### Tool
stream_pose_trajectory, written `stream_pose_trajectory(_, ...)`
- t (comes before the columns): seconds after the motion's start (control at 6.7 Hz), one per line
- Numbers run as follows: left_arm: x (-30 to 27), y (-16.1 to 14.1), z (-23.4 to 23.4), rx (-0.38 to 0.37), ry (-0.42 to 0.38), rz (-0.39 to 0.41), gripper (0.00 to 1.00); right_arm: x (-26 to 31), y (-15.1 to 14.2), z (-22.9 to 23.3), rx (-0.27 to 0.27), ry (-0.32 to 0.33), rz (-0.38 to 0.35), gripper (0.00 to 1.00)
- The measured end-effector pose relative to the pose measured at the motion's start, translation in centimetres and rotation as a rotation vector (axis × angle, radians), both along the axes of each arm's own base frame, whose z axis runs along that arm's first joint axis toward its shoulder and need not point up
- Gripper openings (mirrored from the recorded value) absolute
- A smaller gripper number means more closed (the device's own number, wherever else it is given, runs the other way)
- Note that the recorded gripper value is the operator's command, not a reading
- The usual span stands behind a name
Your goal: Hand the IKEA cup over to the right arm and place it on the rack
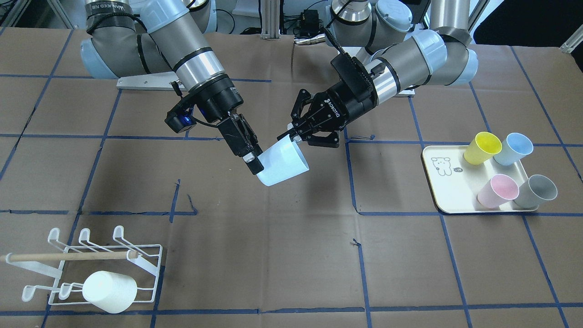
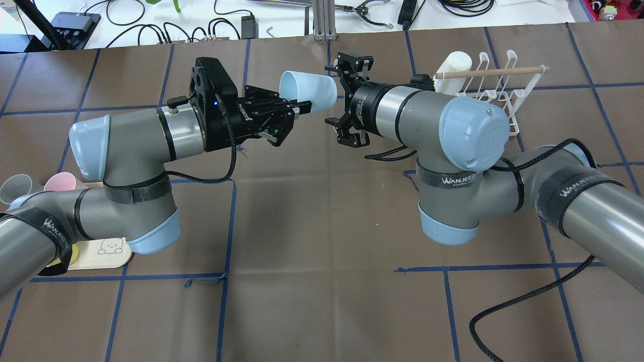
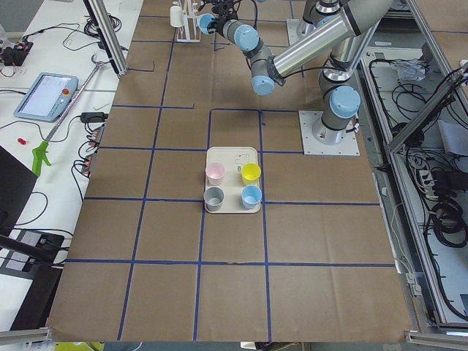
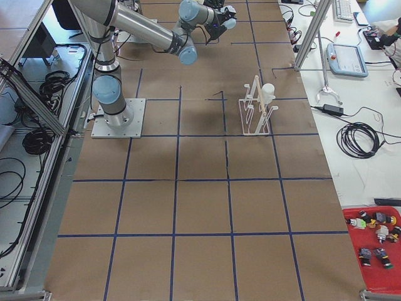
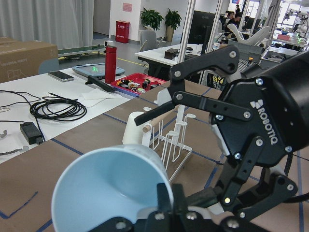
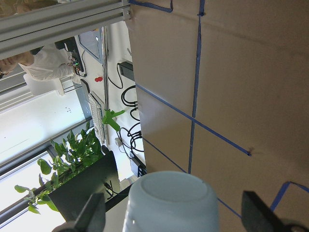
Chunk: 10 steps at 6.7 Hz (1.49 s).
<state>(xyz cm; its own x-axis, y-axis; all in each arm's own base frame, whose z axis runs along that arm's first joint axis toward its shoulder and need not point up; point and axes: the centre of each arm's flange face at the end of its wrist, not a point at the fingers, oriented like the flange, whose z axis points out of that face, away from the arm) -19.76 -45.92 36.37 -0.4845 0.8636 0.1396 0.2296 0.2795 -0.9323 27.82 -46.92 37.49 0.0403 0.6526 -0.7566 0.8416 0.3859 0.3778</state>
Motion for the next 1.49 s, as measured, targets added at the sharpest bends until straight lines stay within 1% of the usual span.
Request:
stream_pose_trajectory(0.3, 0.0, 0.0, 0.0, 0.004, 0.002, 0.001, 0.04, 0.8, -1.0, -0.1, -0.004, 0.004, 0.003, 0.98)
stream_pose_trajectory(0.6, 0.0, 0.0, 0.0, 0.005, 0.003, 0.002, 0.04, 1.6, -0.9, -0.3, 0.0, 0.004, 0.018, 0.97)
stream_pose_trajectory(0.75, 0.0, 0.0, 0.0, 0.006, 0.003, 0.002, 0.04, 1.9, -0.7, -0.3, 0.0, 0.003, 0.022, 0.94)
stream_pose_trajectory(1.04, 0.0, 0.0, 0.0, 0.008, 0.005, 0.003, 0.04, 2.1, -0.6, -0.3, -0.003, -0.002, 0.034, 0.68)
stream_pose_trajectory(1.19, 0.0, 0.0, 0.1, 0.008, 0.005, 0.004, 0.06, 2.2, -0.5, -0.3, -0.005, -0.006, 0.04, 0.59)
stream_pose_trajectory(1.34, 0.0, 0.0, 0.1, 0.008, 0.004, 0.005, 0.12, 2.3, -0.5, -0.2, -0.006, -0.006, 0.044, 0.51)
stream_pose_trajectory(1.49, 0.0, 0.0, 0.1, 0.008, 0.004, 0.005, 0.32, 2.3, -0.5, -0.2, -0.01, -0.005, 0.047, 0.46)
